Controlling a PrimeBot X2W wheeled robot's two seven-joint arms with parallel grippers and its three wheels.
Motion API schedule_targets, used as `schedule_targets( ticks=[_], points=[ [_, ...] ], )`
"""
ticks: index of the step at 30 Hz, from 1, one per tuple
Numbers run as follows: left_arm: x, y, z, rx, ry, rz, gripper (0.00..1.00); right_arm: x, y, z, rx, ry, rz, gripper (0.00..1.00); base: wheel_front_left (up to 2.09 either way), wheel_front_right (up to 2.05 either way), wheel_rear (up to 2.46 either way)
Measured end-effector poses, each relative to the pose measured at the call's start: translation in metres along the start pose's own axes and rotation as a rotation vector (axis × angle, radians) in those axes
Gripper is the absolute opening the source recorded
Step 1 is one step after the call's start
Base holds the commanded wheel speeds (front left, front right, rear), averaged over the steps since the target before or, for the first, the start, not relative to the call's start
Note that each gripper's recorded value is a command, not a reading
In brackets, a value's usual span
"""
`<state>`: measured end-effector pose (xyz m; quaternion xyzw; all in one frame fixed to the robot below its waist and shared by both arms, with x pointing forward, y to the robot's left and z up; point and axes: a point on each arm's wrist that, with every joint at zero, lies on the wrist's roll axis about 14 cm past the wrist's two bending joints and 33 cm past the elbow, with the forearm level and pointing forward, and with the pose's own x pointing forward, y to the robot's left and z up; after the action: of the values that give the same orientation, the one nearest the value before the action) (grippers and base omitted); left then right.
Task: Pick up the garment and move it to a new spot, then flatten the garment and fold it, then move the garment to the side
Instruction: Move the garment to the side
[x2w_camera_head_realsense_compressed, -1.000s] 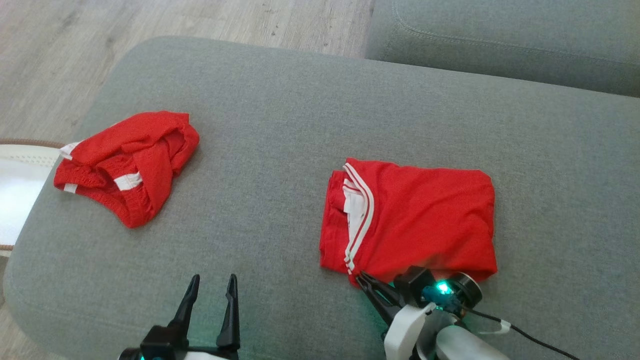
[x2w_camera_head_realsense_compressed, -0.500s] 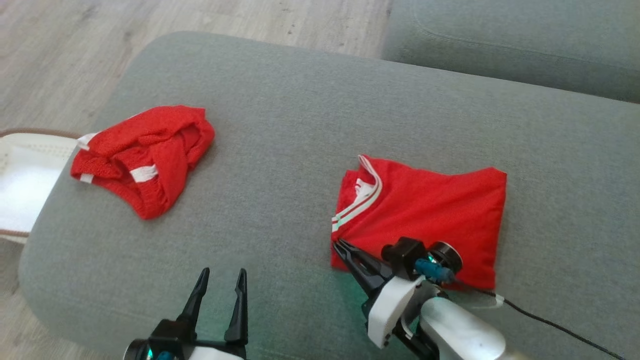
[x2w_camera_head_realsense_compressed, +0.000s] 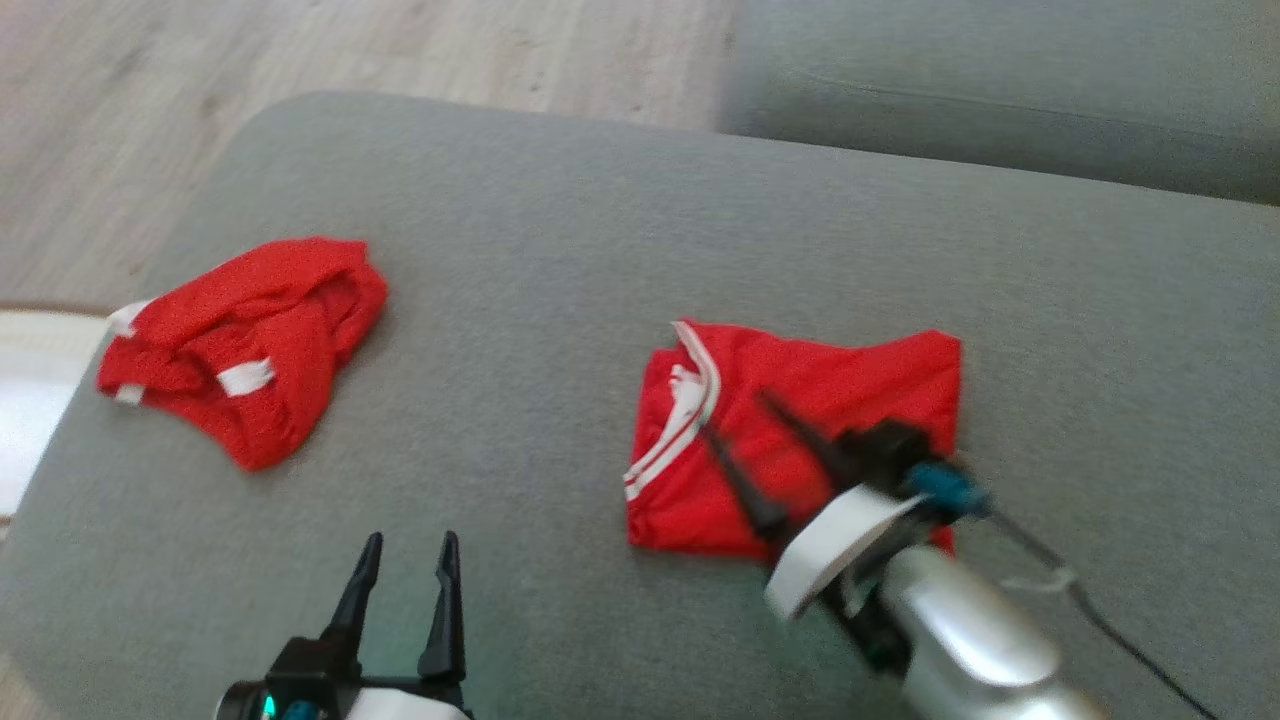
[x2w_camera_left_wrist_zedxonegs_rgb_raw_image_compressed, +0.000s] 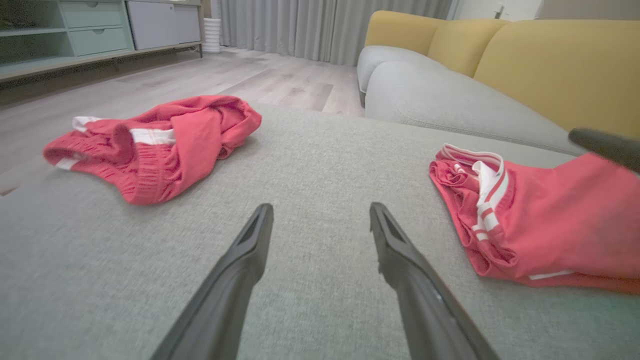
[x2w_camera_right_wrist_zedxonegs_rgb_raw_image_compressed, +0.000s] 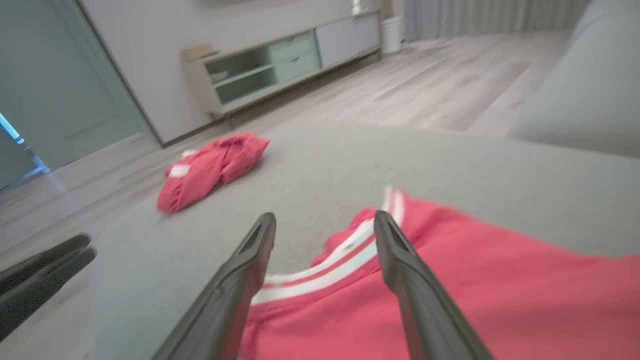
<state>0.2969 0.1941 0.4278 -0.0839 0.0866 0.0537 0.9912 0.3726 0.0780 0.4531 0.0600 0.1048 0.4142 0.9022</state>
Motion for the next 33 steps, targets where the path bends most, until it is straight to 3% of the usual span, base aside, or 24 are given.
schedule_targets(
  ticks=[5,9,14,24,33],
  points=[
    [0.009,-0.011,0.006,0.019,-0.015,-0.039,1.00,-0.030,-0.065,0.037,-0.023,-0.133,-0.226,1.00,0.00,0.00,0.00],
    [0.018,-0.021,0.011,0.032,-0.029,-0.075,1.00,-0.085,-0.109,0.022,-0.017,-0.136,-0.434,1.00,0.00,0.00,0.00],
    [0.026,-0.031,0.017,0.044,-0.044,-0.108,1.00,-0.138,-0.132,0.004,-0.012,-0.118,-0.591,1.00,0.00,0.00,0.00],
    [0.019,-0.041,0.004,0.058,-0.009,-0.139,1.00,-0.176,-0.125,-0.025,0.059,-0.087,-0.672,1.00,0.00,0.00,0.00],
    [0.015,-0.039,0.000,0.053,0.001,-0.137,1.00,-0.161,-0.120,-0.022,0.061,-0.092,-0.631,1.00,0.00,0.00,0.00]
  ],
)
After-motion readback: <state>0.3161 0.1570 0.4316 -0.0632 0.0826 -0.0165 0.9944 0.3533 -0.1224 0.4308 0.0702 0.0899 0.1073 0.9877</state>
